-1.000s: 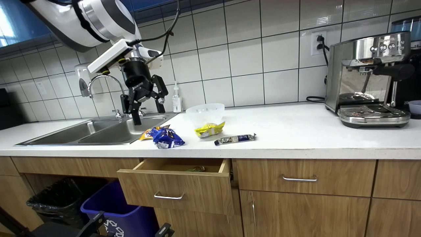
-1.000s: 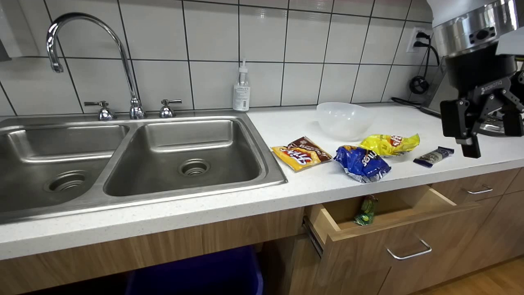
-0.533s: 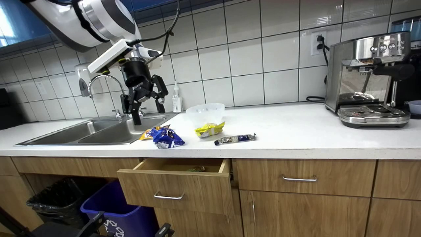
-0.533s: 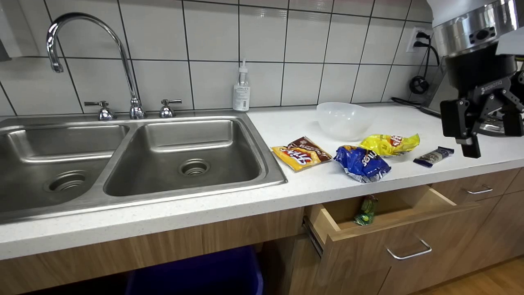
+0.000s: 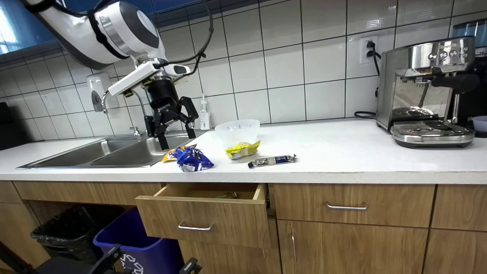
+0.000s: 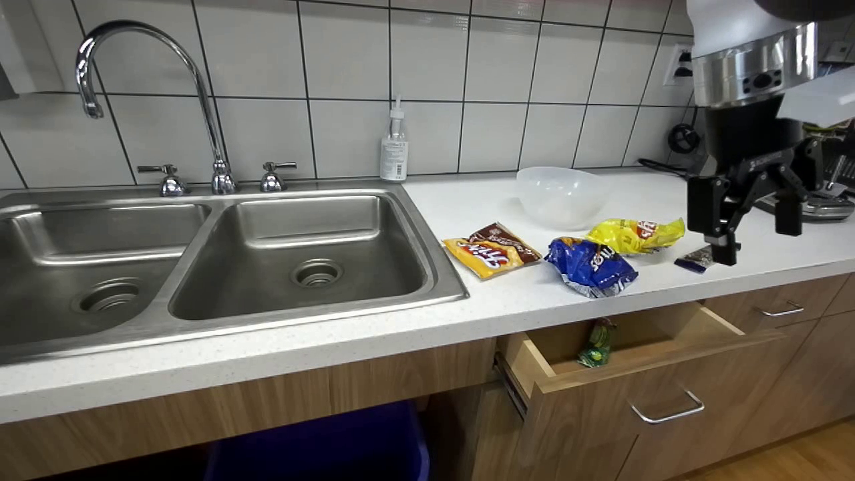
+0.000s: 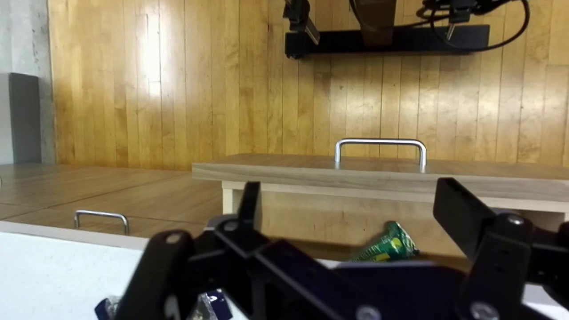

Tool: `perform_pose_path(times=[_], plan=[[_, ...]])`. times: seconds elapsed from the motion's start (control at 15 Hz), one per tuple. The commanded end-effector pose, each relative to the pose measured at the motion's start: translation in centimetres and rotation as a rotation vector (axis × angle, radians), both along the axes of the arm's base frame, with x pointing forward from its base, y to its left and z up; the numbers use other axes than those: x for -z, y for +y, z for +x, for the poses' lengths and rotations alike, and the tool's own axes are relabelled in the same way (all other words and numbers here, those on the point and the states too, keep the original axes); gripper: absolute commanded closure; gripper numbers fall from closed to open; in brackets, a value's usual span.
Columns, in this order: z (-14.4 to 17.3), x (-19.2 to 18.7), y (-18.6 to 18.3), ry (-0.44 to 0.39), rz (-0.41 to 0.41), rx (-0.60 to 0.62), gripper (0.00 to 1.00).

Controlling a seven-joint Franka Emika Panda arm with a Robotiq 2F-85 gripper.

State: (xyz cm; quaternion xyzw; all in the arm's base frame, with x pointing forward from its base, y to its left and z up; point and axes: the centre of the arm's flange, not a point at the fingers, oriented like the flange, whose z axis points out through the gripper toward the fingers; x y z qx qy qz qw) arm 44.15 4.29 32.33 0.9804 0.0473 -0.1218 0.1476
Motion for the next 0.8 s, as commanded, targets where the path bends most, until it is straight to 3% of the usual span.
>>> perform_pose_path(times=[0.0, 0.27, 0.73], plan=[[0.8, 3.0, 0.0, -0.08, 0.045, -0.044, 0.0], [1.5, 6.0, 0.0, -0.133, 0.087, -0.047, 0.0], [2.1, 10.4, -0.4, -0.149, 0.122, -0.057, 0.0]])
